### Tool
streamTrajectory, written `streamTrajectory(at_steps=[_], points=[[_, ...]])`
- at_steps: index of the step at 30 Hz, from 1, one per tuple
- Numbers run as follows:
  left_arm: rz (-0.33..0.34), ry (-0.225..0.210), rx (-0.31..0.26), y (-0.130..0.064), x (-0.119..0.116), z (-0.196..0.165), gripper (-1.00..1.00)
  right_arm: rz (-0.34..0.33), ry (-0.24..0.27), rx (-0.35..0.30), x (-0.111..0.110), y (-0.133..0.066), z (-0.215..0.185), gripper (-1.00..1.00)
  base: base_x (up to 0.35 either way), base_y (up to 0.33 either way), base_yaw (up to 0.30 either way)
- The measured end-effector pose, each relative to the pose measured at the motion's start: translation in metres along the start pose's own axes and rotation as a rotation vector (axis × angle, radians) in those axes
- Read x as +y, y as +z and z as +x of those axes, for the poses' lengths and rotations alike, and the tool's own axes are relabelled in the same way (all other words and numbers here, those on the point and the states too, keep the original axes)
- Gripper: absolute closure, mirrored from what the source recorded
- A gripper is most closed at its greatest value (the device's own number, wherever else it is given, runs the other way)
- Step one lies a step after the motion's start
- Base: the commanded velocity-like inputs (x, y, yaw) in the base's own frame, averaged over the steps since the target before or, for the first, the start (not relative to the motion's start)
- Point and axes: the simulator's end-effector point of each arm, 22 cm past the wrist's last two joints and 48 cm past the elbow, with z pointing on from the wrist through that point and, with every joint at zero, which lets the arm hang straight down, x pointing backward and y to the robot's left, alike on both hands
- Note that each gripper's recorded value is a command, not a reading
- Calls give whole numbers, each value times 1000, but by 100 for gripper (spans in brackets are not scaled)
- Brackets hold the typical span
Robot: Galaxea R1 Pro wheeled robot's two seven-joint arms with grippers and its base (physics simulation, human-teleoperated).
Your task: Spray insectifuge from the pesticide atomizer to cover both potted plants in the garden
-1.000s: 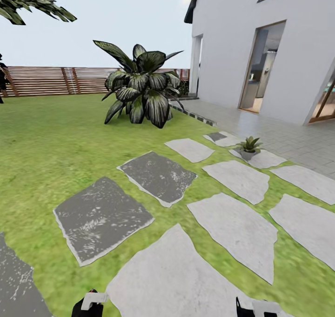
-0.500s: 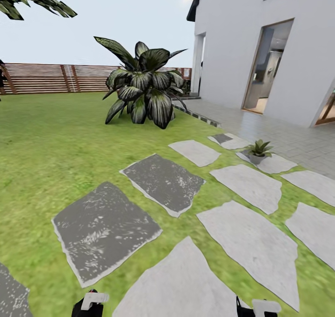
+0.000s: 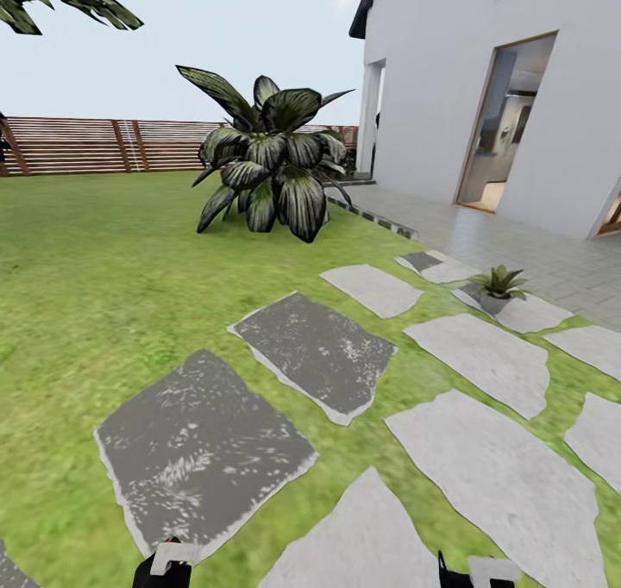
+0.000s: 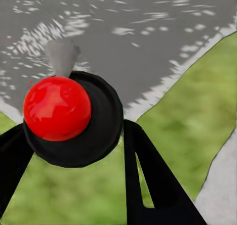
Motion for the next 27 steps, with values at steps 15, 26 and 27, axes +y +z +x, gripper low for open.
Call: streamTrajectory(at_steps=[15, 26, 27], points=[[0, 0, 0, 0, 0, 0, 100, 0, 0, 1, 0, 0, 0, -100, 307, 202, 0], [0, 0, 1, 0, 0, 1, 100, 0, -1, 2, 0, 0, 1, -100, 307, 202, 0], [0, 0, 2, 0, 0, 1, 100, 0, -1, 2, 0, 0, 1, -100, 307, 202, 0]])
